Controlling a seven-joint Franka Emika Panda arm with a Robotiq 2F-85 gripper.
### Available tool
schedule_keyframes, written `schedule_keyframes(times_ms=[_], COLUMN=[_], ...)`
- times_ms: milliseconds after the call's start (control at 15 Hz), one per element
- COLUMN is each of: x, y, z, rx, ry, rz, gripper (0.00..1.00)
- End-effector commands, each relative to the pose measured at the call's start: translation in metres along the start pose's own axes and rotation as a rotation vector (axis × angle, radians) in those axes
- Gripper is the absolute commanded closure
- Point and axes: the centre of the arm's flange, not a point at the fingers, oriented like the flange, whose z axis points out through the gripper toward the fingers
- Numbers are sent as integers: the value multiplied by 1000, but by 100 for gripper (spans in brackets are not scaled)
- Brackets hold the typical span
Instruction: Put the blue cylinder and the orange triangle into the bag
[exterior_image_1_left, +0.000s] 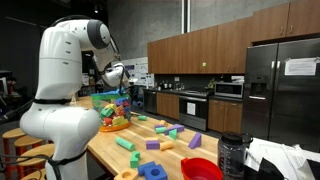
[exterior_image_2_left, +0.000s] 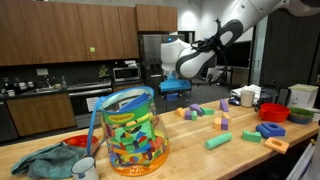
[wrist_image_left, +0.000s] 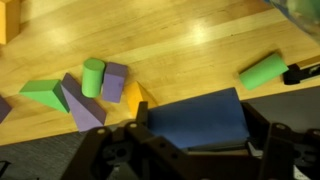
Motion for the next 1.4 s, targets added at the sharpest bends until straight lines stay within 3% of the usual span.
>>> schedule_keyframes(times_ms=[0,267,533,1067,1333], x=[8,4,-25,-123,-153], y=[-2,-5,-12,-29,-27], z=[-75,-131,-152,-128,-123], rx=[29,125,210,344,427], ry=[35,98,107,100,104], rz=[-36,-66,-144,-382,-461], gripper=[38,38,38,38,38])
